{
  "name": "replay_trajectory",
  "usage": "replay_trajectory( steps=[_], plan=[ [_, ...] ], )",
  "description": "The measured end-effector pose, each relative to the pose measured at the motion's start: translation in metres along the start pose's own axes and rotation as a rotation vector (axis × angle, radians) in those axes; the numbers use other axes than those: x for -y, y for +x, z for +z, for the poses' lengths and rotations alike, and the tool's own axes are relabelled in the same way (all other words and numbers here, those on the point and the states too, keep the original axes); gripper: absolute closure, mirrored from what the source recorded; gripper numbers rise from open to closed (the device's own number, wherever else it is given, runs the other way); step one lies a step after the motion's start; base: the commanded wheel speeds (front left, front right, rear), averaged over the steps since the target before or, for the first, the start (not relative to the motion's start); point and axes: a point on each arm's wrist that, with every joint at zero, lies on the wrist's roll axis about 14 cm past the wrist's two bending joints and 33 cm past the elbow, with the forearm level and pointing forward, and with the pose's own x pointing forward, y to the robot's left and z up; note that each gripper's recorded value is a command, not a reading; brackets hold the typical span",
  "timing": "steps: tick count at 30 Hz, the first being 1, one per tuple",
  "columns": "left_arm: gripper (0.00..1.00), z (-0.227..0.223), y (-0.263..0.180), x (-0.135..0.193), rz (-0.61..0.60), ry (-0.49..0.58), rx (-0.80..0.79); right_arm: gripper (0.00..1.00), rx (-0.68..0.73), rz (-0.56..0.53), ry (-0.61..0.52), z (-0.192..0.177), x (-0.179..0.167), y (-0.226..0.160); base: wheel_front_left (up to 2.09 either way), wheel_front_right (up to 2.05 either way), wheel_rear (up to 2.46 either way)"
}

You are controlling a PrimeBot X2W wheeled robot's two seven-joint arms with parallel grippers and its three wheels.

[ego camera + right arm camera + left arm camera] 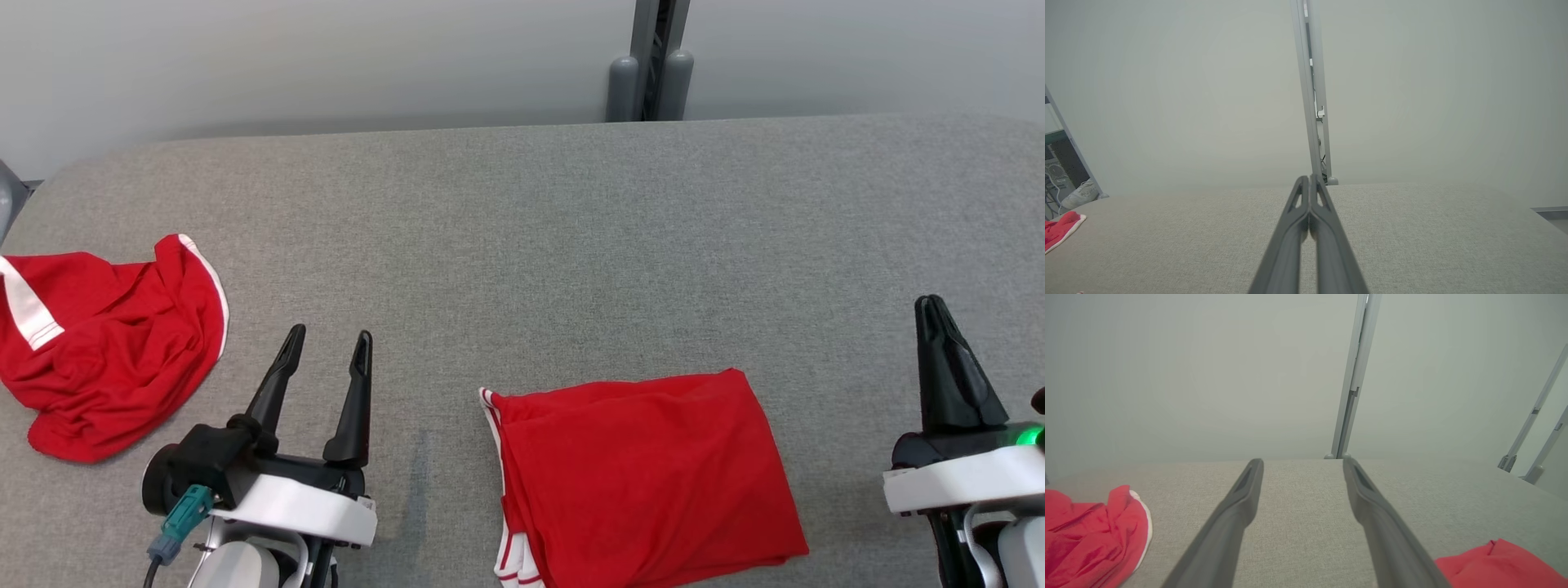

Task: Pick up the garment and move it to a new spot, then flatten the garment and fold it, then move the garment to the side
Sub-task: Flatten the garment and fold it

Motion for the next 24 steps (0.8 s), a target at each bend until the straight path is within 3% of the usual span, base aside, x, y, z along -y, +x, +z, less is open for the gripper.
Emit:
replay_trajectory(
  steps=[1, 24],
  plan=[
    [0.00, 0.000, 0.000, 0.001, -0.002, 0.000, -0.001, 0.00, 0.004, -0.010, -0.002, 0.001, 0.002, 0.000, 0.00, 0.00, 0.00],
    [0.00, -0.008, -0.007, -0.007, 0.029, -0.017, -0.026, 0.00, -0.028, -0.050, 0.009, -0.012, 0.005, -0.004, 0.00, 0.00, 0.00]
  ],
)
